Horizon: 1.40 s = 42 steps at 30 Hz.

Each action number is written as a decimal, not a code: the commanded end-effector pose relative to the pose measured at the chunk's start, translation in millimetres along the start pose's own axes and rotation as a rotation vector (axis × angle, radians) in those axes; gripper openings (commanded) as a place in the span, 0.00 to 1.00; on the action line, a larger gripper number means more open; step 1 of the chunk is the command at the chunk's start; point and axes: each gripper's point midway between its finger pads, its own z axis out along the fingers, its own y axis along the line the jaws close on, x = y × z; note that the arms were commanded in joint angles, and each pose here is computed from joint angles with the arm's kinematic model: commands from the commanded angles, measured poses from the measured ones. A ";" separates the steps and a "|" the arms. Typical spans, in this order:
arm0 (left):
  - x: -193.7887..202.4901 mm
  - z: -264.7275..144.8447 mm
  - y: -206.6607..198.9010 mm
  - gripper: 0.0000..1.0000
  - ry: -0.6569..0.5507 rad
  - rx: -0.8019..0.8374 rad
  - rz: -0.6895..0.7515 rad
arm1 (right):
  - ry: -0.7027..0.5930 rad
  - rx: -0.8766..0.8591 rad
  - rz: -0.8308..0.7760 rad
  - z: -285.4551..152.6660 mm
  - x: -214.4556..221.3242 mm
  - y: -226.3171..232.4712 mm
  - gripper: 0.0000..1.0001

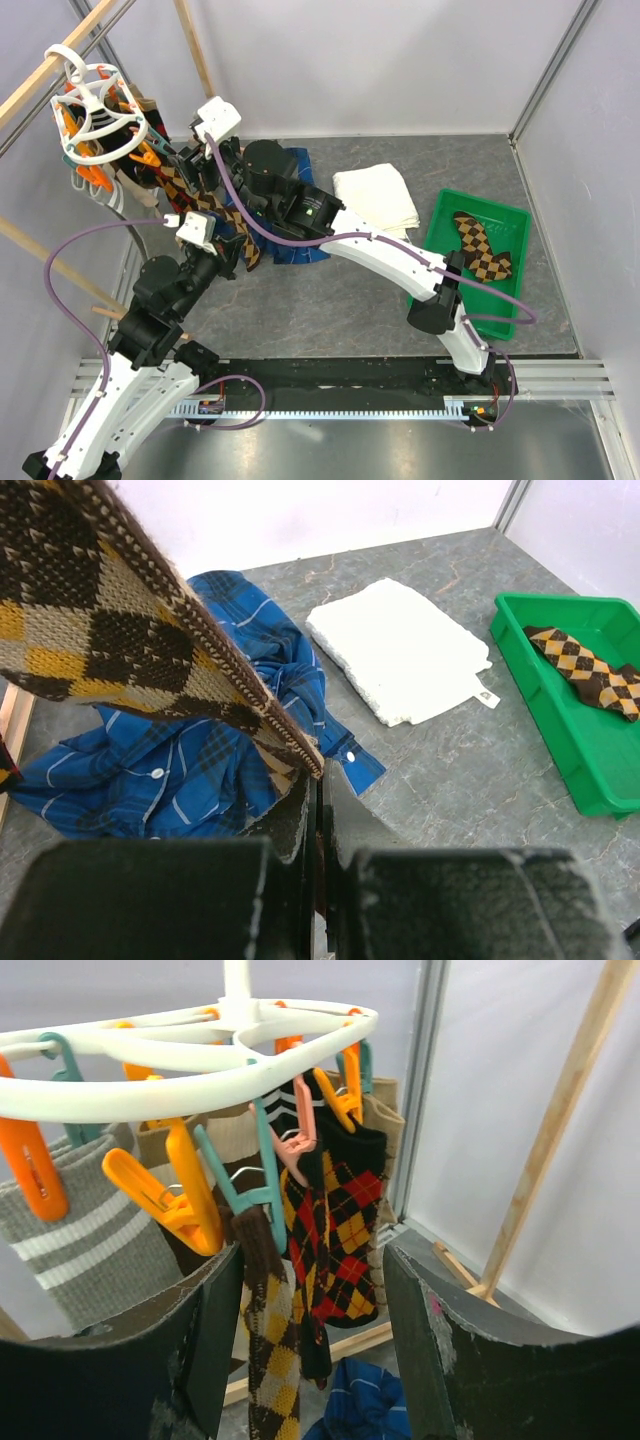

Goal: Remove the socks clipped to the hanger
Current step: Remove the sock from the hanger.

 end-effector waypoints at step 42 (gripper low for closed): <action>-43.4 -5.0 -15.1 0.02 0.005 -0.017 -0.328 | 0.172 -0.200 0.077 -138.6 148.2 20.2 0.80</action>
